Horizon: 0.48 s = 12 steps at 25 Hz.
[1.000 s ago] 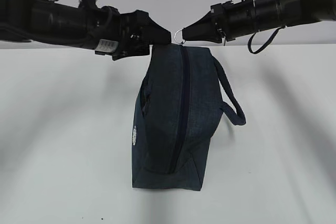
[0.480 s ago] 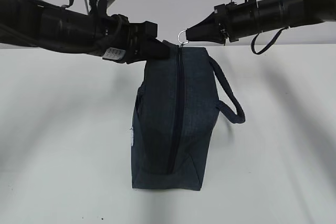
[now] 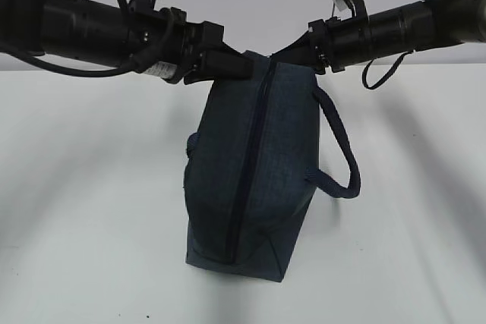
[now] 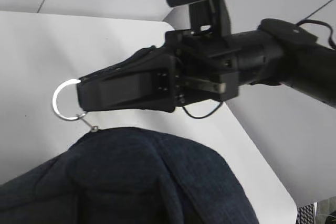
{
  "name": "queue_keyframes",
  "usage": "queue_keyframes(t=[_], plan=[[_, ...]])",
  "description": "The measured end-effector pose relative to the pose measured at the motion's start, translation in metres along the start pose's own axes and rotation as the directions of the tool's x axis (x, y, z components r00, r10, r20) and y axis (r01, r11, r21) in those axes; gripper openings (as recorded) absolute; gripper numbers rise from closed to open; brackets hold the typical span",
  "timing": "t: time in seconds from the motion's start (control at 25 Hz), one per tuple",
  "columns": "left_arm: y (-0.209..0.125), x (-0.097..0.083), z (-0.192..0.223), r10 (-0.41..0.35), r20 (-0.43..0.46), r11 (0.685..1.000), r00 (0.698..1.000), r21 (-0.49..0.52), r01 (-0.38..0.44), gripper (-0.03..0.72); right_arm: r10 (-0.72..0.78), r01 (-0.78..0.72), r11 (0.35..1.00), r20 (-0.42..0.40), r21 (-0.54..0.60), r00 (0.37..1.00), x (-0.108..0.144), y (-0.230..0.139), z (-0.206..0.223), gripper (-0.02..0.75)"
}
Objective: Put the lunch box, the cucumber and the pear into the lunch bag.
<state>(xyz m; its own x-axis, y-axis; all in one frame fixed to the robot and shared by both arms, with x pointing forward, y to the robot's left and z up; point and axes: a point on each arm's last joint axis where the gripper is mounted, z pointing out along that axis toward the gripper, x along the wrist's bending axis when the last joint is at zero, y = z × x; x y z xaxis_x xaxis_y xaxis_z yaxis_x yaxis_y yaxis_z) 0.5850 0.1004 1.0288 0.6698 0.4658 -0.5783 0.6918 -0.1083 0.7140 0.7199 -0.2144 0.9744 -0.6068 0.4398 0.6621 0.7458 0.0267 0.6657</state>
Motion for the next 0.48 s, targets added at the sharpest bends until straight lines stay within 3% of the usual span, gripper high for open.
queue_keyframes(t=[0.16,0.48], plan=[[0.0062,-0.0121,-0.0091,0.04,0.013,0.999,0.999,-0.015,-0.04,0.006,0.0,0.0,1.0,0.024,-0.006,1.0,-0.0022,0.0005,0.0,0.006],[0.0086,-0.0112,-0.01,0.038,-0.003,0.999,0.999,-0.031,-0.038,0.006,0.013,-0.013,1.0,0.054,0.007,0.998,-0.0049,-0.0007,-0.0001,0.006]])
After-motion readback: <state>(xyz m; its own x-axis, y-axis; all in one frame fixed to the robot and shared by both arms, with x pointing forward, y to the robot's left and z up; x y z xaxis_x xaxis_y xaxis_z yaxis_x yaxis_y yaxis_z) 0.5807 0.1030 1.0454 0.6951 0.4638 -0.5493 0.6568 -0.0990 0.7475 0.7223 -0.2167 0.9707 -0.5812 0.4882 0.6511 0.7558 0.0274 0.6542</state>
